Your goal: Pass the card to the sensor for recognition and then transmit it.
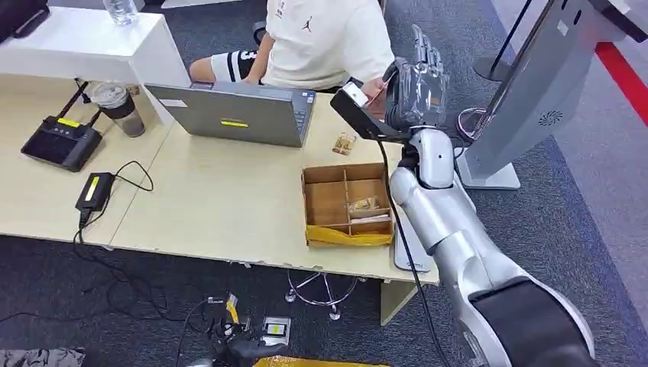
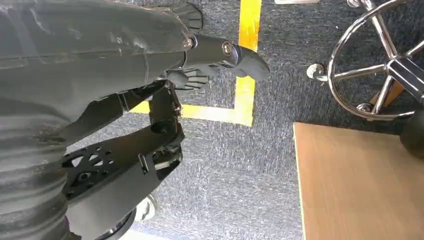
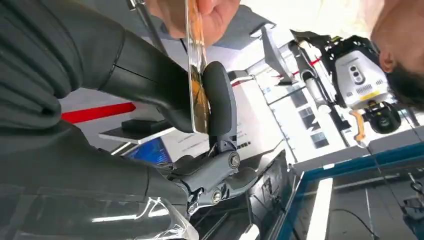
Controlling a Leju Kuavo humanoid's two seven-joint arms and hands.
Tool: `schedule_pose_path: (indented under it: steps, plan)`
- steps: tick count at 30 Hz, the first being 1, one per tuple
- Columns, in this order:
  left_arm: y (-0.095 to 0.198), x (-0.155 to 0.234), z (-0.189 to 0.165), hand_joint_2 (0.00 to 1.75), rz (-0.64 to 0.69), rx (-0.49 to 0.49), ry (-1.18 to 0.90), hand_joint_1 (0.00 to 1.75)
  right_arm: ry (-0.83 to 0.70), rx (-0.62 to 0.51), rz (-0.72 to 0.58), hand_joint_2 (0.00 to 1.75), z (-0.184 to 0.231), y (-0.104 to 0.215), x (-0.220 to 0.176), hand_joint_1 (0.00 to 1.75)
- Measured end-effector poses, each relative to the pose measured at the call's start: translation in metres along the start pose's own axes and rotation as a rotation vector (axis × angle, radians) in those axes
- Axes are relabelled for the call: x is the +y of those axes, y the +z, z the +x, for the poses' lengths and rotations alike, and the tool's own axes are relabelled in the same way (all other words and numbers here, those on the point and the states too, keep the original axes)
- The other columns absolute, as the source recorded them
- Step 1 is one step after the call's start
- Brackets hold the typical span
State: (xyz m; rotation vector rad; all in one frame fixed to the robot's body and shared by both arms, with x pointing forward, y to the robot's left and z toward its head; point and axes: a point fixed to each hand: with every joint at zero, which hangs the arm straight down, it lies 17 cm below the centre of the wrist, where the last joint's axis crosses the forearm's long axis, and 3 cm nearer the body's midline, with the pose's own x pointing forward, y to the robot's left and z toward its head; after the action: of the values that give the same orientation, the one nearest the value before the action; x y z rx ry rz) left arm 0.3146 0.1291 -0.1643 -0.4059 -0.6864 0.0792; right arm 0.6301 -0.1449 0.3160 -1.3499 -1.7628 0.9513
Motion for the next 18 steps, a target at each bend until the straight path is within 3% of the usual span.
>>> schedule_pose_path:
  steps: [1,14,18]
  plan:
    - [0.0,0.0,0.0,1.75,-0.001,0.0,-0.001,0.0,0.005,0.002,0.007,1.75,-0.002,0.001,0.002,0.0]
    - [0.0,0.002,0.004,1.75,0.001,-0.018,0.001,0.0,0.041,-0.001,0.026,1.75,-0.019,0.002,0.008,0.0]
    - [0.001,0.004,0.006,1.75,0.002,-0.038,0.015,0.0,0.048,0.048,0.028,1.75,-0.054,0.003,0.007,0.0]
